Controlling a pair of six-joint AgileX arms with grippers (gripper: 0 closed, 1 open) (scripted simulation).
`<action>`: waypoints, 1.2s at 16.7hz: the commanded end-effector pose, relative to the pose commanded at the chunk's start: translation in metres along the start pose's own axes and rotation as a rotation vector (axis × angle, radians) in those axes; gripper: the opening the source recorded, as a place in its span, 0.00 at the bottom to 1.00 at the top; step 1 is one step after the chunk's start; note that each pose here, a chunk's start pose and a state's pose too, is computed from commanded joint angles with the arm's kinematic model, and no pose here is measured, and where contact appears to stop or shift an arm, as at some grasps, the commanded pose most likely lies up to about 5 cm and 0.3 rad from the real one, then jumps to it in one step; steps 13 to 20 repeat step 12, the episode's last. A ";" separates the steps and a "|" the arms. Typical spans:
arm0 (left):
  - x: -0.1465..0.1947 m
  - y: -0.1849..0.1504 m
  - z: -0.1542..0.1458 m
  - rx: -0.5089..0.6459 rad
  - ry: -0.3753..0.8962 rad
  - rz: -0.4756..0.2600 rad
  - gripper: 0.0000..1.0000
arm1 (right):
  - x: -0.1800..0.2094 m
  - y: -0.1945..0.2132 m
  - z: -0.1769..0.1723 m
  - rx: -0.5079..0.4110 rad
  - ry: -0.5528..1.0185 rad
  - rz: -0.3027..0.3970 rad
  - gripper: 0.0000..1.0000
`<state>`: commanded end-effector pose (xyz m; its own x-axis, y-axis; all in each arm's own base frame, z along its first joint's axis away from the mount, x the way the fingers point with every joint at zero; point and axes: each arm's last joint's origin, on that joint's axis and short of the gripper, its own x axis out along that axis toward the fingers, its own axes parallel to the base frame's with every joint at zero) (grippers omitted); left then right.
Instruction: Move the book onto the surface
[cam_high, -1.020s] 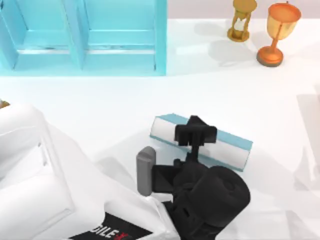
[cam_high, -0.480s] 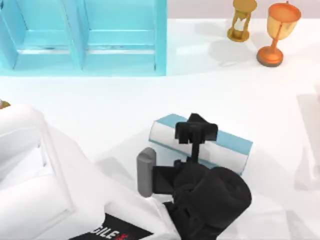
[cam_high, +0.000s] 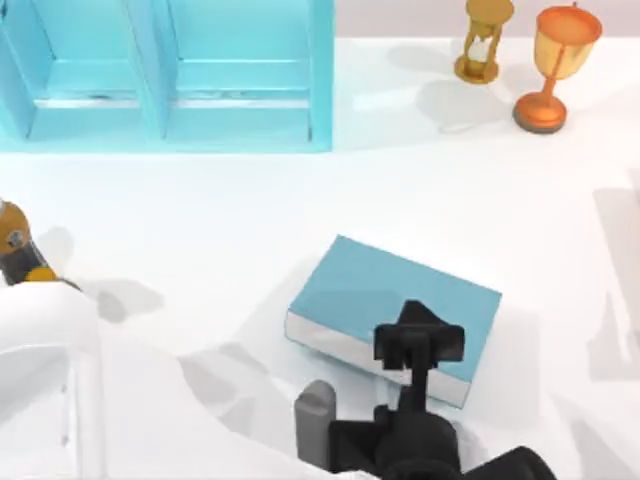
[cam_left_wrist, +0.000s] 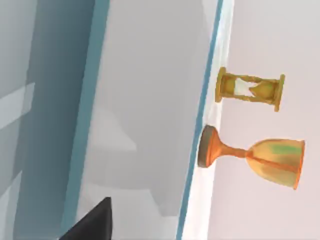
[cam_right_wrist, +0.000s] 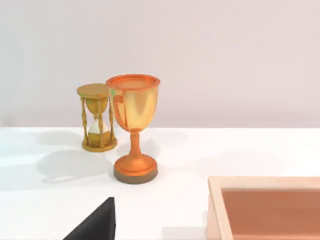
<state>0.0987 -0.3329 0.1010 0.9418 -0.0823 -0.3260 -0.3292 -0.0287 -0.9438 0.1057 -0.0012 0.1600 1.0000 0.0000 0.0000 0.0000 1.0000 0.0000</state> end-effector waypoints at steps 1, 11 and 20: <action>-0.011 0.004 0.000 0.009 -0.006 0.005 1.00 | 0.000 0.000 0.000 0.000 0.000 0.000 1.00; -0.083 0.017 0.015 0.055 0.000 -0.063 1.00 | 0.000 0.000 0.000 0.000 0.000 0.000 1.00; -0.083 0.017 0.015 0.055 0.001 -0.064 1.00 | 0.000 0.000 0.000 0.000 0.000 0.000 1.00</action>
